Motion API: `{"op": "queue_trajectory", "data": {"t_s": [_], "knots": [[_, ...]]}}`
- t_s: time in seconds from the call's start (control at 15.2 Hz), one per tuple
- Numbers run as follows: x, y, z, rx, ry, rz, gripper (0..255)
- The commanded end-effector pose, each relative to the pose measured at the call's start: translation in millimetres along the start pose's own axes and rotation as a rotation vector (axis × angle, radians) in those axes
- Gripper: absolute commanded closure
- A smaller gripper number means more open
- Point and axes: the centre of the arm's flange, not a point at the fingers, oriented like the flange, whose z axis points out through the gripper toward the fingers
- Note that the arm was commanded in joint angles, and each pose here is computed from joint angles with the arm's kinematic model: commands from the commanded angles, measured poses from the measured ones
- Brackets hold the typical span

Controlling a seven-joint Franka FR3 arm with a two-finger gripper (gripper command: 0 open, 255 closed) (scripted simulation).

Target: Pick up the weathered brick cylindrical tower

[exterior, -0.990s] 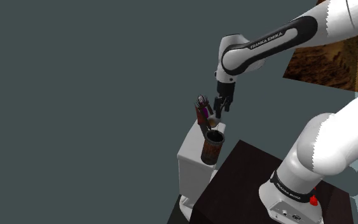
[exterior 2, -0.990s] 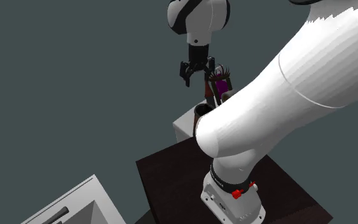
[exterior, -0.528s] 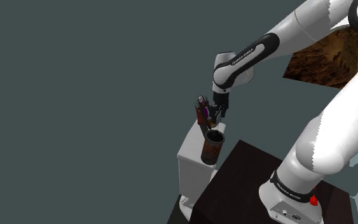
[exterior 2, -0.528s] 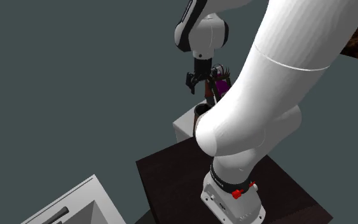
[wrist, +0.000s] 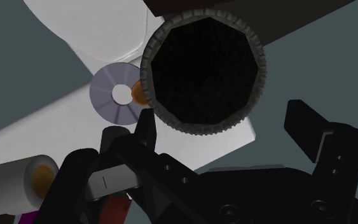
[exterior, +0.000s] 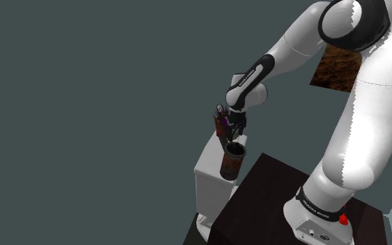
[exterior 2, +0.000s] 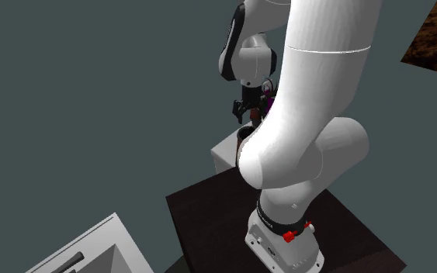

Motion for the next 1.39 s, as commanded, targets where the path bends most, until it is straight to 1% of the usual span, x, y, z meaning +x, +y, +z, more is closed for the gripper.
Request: {"op": "queue_trajectory", "data": {"t_s": [0.0,0.26,0.46,0.53,1.12,1.32], "knots": [[3,2,11,-0.001,0.001,0.002,0],[6,2,32,-0.001,0.001,0.002,0],[7,2,35,-0.001,0.001,0.002,0],[7,2,35,-0.001,0.001,0.002,255],[7,2,35,-0.001,0.001,0.002,255],[4,2,19,-0.001,0.001,0.002,255]]}}
